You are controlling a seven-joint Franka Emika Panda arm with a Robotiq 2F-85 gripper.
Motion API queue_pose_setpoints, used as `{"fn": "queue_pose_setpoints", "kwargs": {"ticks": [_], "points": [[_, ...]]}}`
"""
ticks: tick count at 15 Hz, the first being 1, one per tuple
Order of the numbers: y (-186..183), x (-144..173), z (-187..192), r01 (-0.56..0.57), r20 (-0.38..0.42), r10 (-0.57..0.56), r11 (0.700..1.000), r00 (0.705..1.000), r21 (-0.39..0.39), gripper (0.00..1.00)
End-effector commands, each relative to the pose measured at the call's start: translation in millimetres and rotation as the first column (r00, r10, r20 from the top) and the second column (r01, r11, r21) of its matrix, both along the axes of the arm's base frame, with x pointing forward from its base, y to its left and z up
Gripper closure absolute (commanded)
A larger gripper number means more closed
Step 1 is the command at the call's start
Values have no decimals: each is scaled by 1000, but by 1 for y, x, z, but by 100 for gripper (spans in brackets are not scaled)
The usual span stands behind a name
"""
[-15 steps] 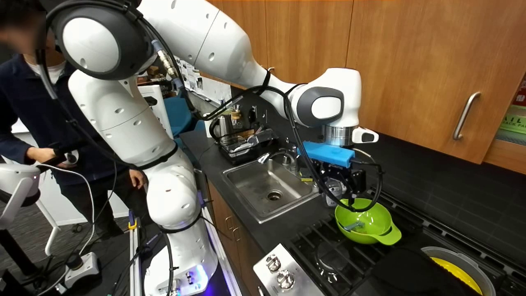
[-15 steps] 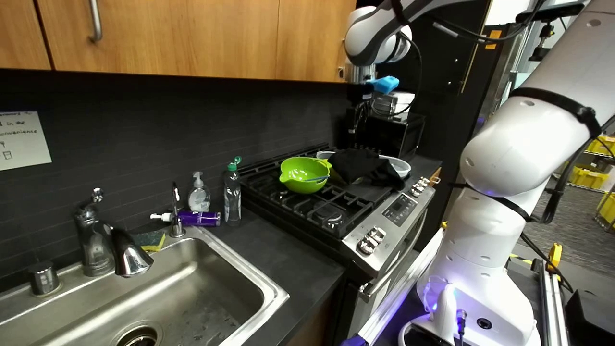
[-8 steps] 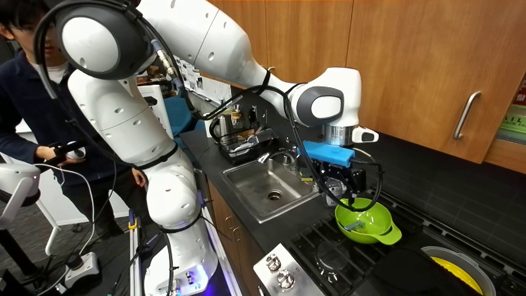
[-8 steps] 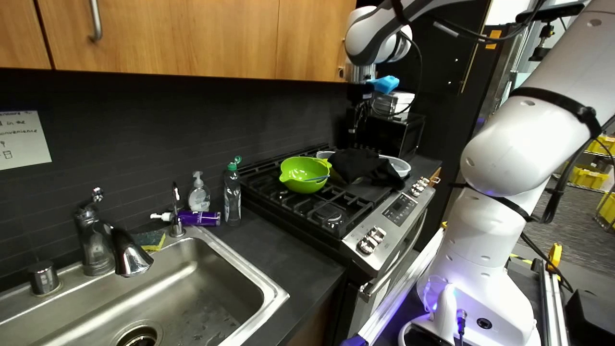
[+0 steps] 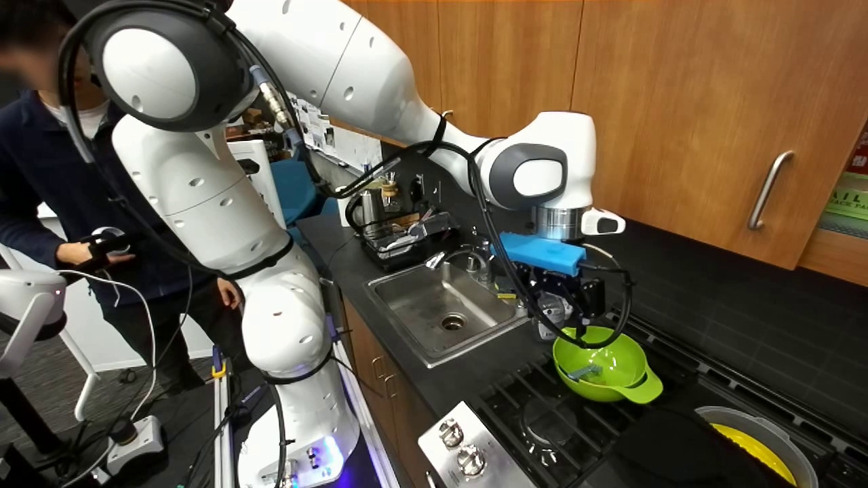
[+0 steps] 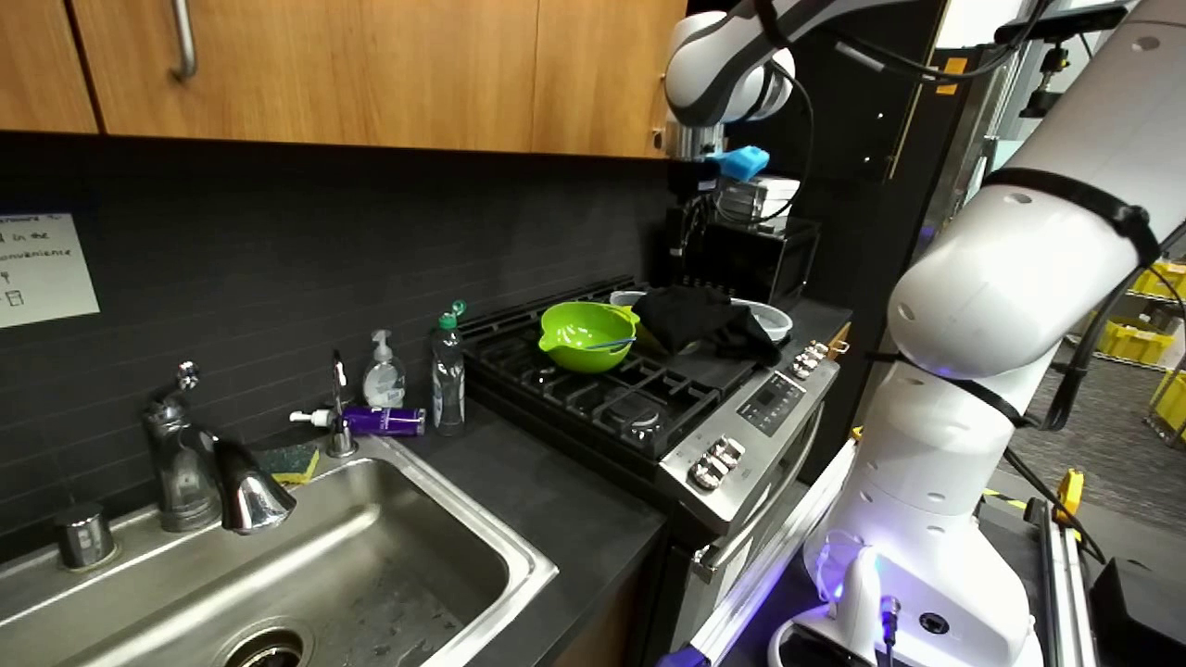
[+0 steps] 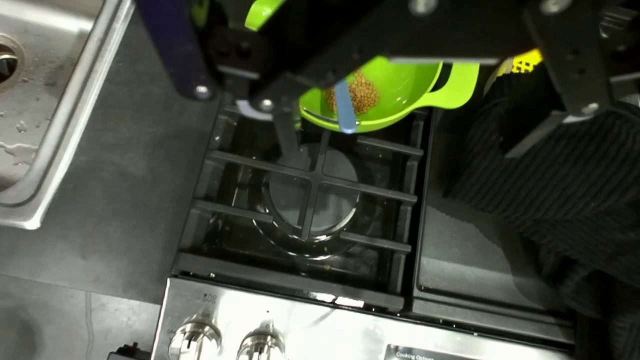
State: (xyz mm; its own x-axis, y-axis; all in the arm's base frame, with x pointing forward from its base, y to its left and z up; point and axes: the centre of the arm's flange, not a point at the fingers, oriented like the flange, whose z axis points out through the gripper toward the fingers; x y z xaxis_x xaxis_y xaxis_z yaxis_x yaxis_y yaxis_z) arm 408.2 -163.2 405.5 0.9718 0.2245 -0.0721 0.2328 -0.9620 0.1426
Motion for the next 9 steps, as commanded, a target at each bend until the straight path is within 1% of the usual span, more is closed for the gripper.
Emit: {"fn": "queue_pose_setpoints", "kwargs": {"ticks": [1, 6, 8, 9], "points": [[0, 6, -2, 4, 90, -3, 1000, 996, -8, 0], [-12, 10, -30, -6, 203, -3, 999, 979, 46, 0], [-13, 15, -42, -21, 261, 1, 997, 965, 73, 0], [-13, 18, -47, -23, 277, -1, 996, 961, 83, 0]]}}
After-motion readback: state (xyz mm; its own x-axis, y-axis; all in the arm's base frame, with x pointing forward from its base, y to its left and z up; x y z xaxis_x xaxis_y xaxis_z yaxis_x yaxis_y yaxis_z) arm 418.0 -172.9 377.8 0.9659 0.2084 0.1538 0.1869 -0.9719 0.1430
